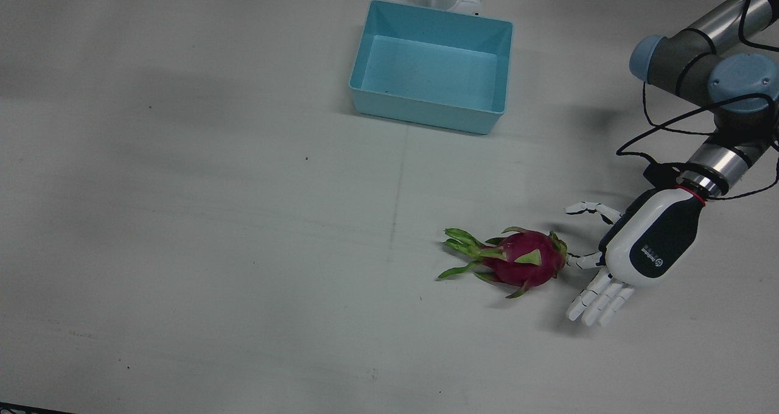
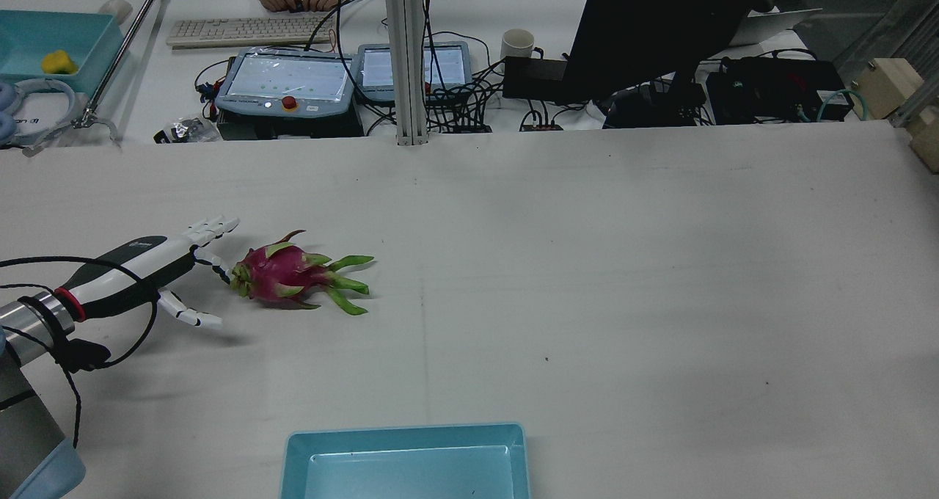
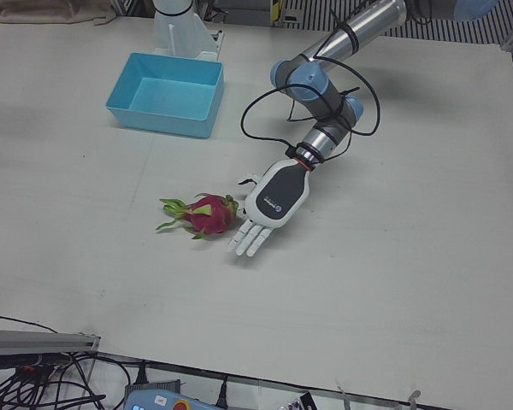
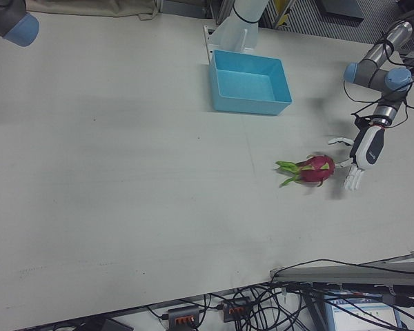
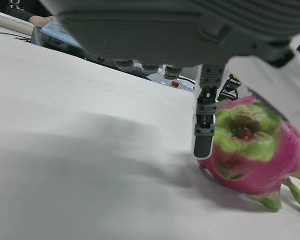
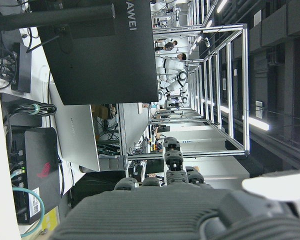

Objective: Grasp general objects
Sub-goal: 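Push the left hand's fingers around the dragon fruit, sliding it farther out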

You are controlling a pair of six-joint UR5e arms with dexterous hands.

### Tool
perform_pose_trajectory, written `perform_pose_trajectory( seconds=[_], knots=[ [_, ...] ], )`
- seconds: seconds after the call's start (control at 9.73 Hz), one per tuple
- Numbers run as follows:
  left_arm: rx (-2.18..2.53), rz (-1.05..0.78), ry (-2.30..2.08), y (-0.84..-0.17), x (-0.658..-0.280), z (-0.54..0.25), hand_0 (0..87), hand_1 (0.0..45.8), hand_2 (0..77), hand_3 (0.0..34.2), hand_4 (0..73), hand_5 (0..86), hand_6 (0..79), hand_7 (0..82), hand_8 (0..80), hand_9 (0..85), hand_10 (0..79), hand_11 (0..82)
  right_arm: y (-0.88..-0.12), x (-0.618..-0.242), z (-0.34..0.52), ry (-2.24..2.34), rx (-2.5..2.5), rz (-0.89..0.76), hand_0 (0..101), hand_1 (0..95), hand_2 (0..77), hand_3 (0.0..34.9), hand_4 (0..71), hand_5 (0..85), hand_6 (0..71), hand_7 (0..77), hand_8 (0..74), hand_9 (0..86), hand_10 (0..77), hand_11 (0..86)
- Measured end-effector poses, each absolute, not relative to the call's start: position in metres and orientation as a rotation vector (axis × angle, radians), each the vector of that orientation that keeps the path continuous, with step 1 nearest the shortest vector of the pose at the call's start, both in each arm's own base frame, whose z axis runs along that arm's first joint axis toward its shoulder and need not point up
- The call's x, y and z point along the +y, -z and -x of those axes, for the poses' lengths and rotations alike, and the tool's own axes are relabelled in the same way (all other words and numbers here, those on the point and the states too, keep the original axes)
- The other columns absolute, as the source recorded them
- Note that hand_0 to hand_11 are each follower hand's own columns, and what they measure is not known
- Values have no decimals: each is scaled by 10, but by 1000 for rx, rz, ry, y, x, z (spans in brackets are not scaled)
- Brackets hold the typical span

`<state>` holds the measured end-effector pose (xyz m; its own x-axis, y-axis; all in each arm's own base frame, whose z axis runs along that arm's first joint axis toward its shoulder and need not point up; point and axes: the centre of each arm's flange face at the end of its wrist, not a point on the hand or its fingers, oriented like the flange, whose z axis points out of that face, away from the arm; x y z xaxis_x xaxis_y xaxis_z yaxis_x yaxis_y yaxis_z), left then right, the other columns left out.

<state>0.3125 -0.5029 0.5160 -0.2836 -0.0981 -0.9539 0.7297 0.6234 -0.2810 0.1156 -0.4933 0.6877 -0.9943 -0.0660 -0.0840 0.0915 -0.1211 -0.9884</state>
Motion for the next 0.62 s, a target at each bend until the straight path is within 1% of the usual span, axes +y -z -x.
perform_pose_trajectory(
  seconds=[0.1,0.21,0.31,0.41,0.51,0.62],
  knots=[
    [1663,-521,882,-499,-509,-318,464,22,136,1,344,33,5,33,11,5,5,11,-688,-493,-116,2276,2009,-29,0,54,16,0,0,5,0,0,0,5,0,5],
    [1656,-518,884,-481,-514,-324,464,22,136,1,344,33,5,33,11,5,5,11,-688,-493,-116,2276,2009,-29,0,54,16,0,0,5,0,0,0,5,0,5],
    [1654,-517,884,-467,-519,-329,462,16,16,22,76,22,5,22,11,5,5,11,-688,-493,-116,2276,2009,-29,0,54,16,0,0,5,0,0,0,5,0,5],
    [1656,-517,883,-456,-522,-333,454,16,16,33,0,22,5,22,11,5,5,11,-688,-493,-116,2276,2009,-29,0,54,16,0,0,5,0,0,0,5,0,5],
    [1659,-518,882,-447,-526,-336,450,16,11,60,0,22,5,22,11,5,5,11,-688,-493,-116,2276,2009,-29,0,54,16,0,0,5,0,0,0,5,0,5],
    [1665,-520,880,-434,-529,-340,450,16,11,60,0,22,5,22,11,5,5,11,-687,-493,-116,2275,2010,-29,0,54,16,0,0,5,0,0,0,5,0,5]
  ],
)
